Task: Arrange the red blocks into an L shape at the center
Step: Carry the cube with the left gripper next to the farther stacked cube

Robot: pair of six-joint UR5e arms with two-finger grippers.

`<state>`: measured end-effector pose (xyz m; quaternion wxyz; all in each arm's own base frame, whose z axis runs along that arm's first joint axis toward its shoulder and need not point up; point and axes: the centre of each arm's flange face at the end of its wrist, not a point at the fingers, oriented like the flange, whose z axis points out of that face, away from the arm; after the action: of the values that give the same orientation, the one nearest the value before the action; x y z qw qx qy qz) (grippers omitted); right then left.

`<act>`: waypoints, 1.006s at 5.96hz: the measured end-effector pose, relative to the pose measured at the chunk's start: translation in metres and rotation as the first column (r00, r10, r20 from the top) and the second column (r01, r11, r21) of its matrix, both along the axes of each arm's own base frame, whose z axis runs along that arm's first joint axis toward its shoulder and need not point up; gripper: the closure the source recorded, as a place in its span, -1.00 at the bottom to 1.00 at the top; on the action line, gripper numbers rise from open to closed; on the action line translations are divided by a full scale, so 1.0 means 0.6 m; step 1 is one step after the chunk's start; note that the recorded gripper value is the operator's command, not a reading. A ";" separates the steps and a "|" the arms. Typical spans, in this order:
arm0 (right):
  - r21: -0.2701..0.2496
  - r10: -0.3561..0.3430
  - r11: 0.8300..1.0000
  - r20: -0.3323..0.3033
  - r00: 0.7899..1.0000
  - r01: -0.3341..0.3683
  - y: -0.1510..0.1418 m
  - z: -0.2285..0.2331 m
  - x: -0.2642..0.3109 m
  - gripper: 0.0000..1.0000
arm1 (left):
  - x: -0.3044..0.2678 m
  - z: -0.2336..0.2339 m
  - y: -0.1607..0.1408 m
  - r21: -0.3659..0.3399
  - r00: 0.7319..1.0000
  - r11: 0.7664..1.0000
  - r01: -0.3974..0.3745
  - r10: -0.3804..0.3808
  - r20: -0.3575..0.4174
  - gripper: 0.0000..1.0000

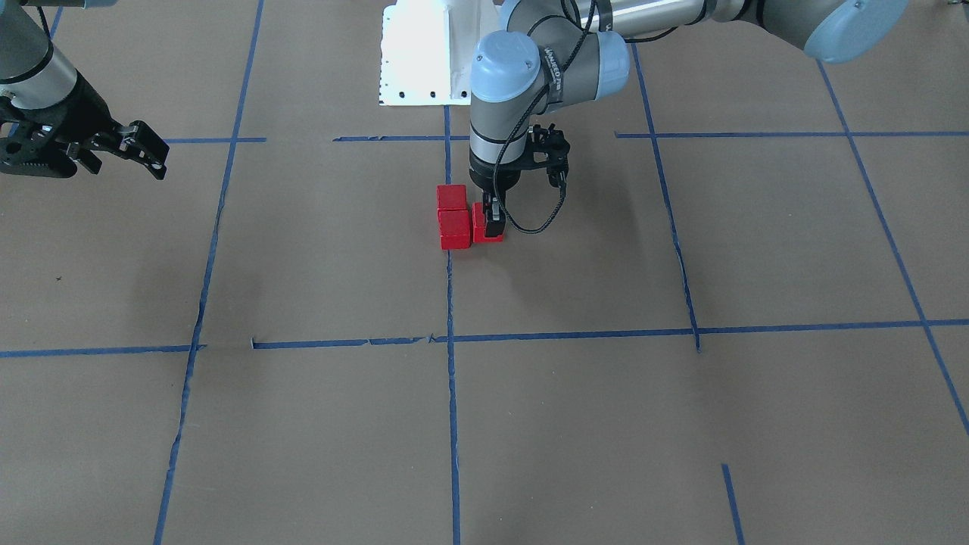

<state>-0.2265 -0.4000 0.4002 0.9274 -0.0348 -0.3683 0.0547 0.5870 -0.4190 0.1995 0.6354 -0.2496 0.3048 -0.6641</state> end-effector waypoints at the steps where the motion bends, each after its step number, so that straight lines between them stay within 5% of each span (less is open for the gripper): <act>1: 0.000 0.000 1.000 0.000 1.000 0.000 0.000 0.000 0.000 -1.00 | 0.003 0.002 -0.001 -0.002 1.000 1.000 0.001 -0.001 0.004 0.94; 5: -0.002 -0.001 1.000 -0.002 1.000 0.001 -0.001 0.003 -0.001 -1.00 | 0.014 0.004 -0.003 -0.006 1.000 1.000 -0.003 0.003 0.011 0.87; 6: -0.003 -0.002 1.000 -0.003 1.000 0.002 -0.001 0.003 -0.001 -1.00 | 0.017 0.004 -0.004 -0.007 1.000 1.000 -0.004 0.004 0.012 0.66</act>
<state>-0.2272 -0.4005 0.4022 0.9279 -0.0362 -0.3669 0.0545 0.5969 -0.4212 0.2018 0.6376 -0.2482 0.2980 -0.6656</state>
